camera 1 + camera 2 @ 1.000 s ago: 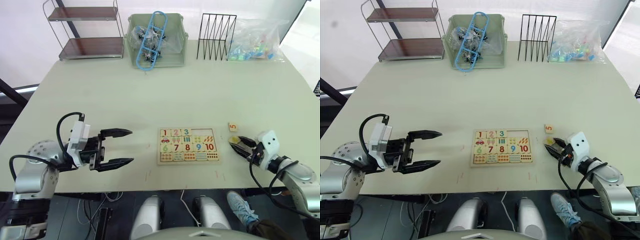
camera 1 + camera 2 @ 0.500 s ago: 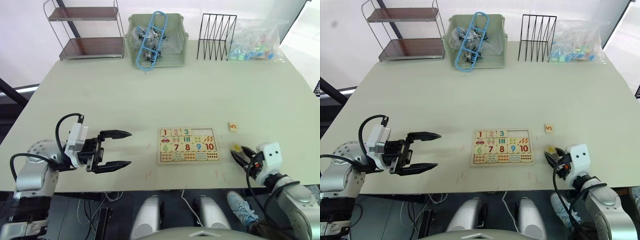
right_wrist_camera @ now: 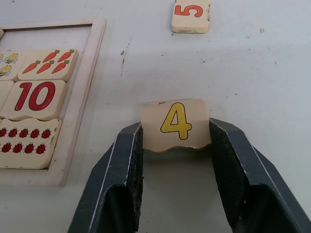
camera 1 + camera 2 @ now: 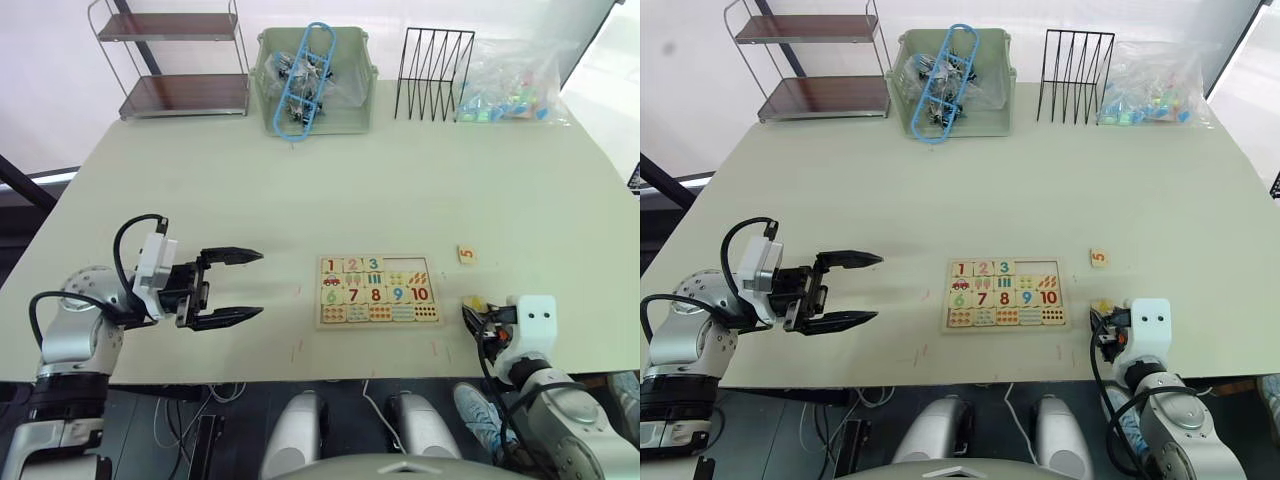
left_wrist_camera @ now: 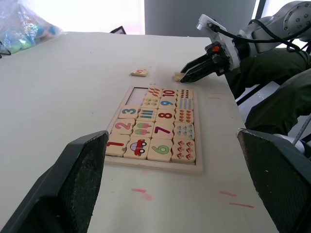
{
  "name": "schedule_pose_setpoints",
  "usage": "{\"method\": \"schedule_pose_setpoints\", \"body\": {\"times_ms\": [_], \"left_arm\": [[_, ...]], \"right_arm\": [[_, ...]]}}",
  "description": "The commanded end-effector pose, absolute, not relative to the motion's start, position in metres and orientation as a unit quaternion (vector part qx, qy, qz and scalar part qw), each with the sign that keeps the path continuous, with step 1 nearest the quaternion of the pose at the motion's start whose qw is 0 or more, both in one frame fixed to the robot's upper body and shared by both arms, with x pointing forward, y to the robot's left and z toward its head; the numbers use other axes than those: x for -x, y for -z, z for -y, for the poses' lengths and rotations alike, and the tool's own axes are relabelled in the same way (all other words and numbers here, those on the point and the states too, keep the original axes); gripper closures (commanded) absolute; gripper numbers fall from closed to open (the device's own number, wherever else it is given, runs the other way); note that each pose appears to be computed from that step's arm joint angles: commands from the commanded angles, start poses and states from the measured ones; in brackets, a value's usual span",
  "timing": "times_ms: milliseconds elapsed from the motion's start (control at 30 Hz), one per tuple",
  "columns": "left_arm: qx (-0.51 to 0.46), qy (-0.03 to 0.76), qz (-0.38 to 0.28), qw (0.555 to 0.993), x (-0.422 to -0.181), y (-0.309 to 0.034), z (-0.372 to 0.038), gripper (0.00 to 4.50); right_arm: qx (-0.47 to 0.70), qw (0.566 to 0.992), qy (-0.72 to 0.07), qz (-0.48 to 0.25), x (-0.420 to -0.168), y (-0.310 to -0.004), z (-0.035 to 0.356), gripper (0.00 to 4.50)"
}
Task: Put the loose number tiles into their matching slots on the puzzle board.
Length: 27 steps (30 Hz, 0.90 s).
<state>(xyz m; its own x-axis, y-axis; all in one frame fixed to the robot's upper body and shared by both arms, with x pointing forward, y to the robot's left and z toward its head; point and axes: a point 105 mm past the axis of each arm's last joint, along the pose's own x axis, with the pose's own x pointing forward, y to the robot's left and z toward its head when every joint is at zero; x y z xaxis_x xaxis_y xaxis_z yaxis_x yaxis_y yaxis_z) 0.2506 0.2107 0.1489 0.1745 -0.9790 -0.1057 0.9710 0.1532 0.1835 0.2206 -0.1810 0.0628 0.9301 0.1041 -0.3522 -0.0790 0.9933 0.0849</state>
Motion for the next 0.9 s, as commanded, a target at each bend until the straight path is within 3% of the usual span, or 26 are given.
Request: {"method": "schedule_pose_setpoints", "body": {"times_ms": [33, 200, 233, 533, 900], "left_arm": [[-0.117, 0.656, 0.023, 0.745, -0.246, -0.151, -0.211, 0.0], [-0.117, 0.653, 0.023, 0.748, -0.243, -0.149, -0.213, 0.0], [-0.117, 0.653, 0.023, 0.748, -0.243, -0.149, -0.213, 0.0], [-0.116, 0.653, 0.027, 0.748, -0.241, -0.146, -0.212, 0.0], [-0.121, 0.657, 0.034, 0.743, -0.248, -0.148, -0.207, 0.0]], "right_arm": [[-0.012, 0.985, -0.045, -0.169, -0.222, -0.067, 0.187, 2.57], [0.018, 0.989, -0.076, -0.125, -0.222, -0.086, 0.187, 0.14], [0.03, 0.989, -0.083, -0.116, -0.221, -0.091, 0.187, 0.02], [0.075, 0.976, -0.188, -0.079, -0.213, -0.111, 0.192, 0.02], [0.138, 0.909, -0.386, -0.075, -0.23, -0.121, 0.21, 0.02]]}}
